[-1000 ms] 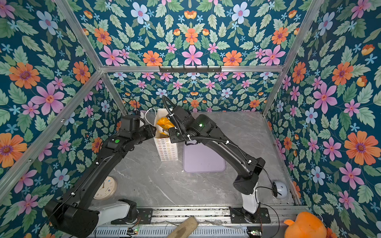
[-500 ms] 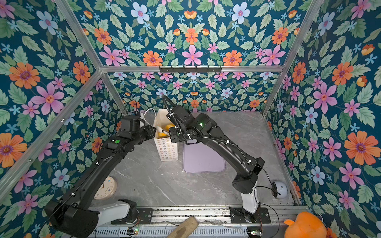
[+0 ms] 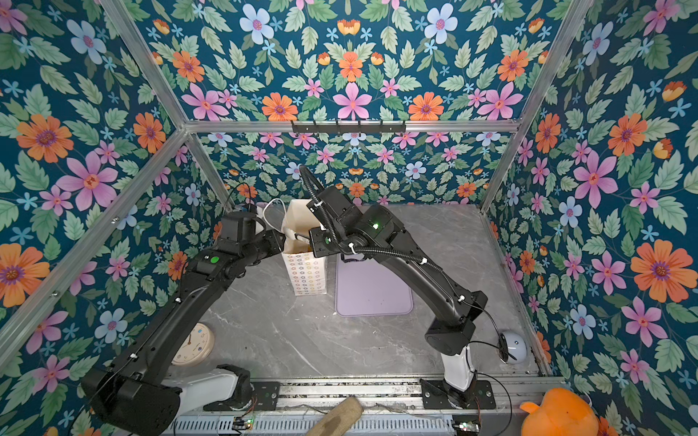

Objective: Place the fake bread into the paper bag
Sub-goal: 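Raise the empty tongs out of the bag and draw back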

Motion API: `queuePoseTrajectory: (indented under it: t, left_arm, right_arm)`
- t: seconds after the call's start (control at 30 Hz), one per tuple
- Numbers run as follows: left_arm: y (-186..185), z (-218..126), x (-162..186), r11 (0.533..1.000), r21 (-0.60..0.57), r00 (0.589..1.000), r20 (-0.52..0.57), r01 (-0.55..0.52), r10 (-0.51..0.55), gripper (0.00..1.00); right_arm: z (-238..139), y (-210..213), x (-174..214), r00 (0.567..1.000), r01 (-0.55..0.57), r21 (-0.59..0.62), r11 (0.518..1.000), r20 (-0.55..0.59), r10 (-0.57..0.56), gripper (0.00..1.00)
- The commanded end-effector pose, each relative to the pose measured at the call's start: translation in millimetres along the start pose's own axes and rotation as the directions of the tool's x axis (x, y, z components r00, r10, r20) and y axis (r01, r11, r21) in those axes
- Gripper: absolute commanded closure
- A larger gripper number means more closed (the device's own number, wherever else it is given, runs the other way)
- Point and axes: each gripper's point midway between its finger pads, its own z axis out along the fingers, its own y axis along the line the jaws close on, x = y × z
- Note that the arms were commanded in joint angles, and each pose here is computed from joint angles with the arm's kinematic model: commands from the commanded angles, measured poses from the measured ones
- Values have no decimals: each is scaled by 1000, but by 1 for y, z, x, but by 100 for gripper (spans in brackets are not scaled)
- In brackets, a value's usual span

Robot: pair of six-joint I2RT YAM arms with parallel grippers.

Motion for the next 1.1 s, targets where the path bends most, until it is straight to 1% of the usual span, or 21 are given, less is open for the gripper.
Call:
queuePoseTrajectory:
  t: [0.0,0.27,0.57,0.67,0.7,0.87,1.07]
  left_arm:
    - [-2,-1,-6,1000,4,1000,21,-5,5,64]
    - [-2,-2,-9,1000,4,1000,30,-7,6,64]
    - [-7,-17,-22,1000,14,997,71,-13,12,63]
    - [-11,-26,-28,999,26,995,93,-21,19,63]
    - [-12,-29,-31,999,29,994,103,-24,21,62]
    - [-17,-46,-44,998,43,986,160,-48,40,61]
    - [-17,-74,-62,997,33,964,258,-71,60,59]
  right_arm:
    - [-15,5,-10,998,32,-28,999,46,-31,53]
    - [-58,24,-20,991,79,-156,985,115,-62,53]
    - [-107,24,-26,976,118,-197,973,206,-77,53]
    - [-124,19,-28,965,129,-191,973,250,-78,53]
    - [-136,16,-28,958,135,-191,972,275,-79,53]
    - [-156,-3,-27,932,151,-124,981,349,-99,52]
    - [-169,-42,-21,921,98,-26,995,380,-81,52]
